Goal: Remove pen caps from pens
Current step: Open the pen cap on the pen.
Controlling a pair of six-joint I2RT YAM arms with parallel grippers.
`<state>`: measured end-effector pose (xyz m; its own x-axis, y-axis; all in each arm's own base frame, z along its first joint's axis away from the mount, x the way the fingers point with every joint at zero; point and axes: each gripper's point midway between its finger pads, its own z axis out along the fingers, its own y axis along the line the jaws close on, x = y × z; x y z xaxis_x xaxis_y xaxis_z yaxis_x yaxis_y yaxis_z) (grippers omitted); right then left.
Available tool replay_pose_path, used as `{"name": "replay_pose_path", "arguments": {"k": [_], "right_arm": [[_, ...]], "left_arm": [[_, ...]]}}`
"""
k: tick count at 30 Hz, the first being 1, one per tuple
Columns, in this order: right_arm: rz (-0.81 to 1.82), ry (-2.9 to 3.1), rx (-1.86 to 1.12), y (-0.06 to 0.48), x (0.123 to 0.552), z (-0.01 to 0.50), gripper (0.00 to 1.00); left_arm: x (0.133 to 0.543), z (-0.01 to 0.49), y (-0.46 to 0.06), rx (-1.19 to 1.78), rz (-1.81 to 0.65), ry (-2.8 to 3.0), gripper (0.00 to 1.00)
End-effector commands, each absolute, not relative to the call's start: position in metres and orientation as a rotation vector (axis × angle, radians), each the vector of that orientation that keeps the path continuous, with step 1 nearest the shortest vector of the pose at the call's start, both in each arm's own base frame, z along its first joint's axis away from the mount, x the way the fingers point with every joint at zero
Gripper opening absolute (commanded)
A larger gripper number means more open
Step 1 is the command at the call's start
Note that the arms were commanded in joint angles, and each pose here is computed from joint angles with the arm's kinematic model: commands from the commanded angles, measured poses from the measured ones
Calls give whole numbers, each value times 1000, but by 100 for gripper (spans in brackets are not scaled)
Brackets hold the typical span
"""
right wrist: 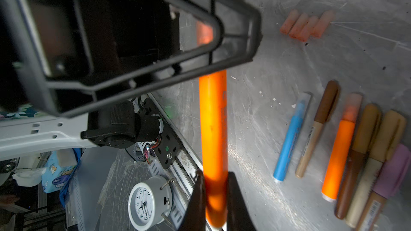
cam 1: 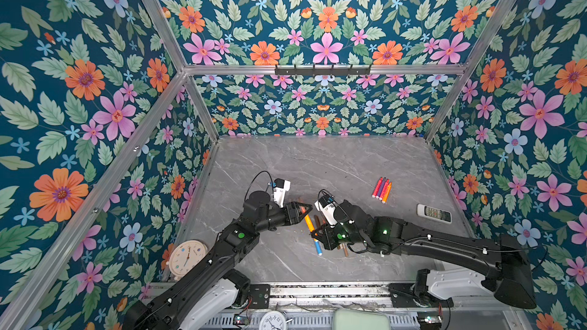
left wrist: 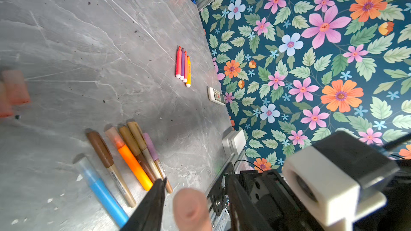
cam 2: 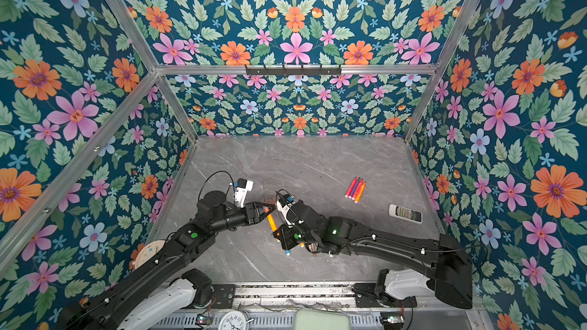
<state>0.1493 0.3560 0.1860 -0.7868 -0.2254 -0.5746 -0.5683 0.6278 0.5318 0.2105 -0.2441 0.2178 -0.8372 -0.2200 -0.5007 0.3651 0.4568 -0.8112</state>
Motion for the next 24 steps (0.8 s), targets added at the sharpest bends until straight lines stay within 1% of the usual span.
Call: {"name": "replay_pose_path", "arguments": {"k": [1,4,7,9,20,24], "right_arm": [[993,2400,-632,353,149,181,0],[1013,2406,-622,353,147,177,0],[1013,2406,-611,351,146,175,0],[1004,2403,-601,348,147,176,0],[973,2366,-580,341,153,186,0],[986,2363,-577,343,153,187,0]], "left_arm": [[219,231,-245,111,-1374,2099,48],[221,233,-245,113,-1358,2097,47],[221,236,-249,128,-1376,2096,38],[220,237,-252,134,-1390,2092,34],[214,238,-256,145,-1408,2092,36],[212,238,-259,154,-1417,2091,34]]}}
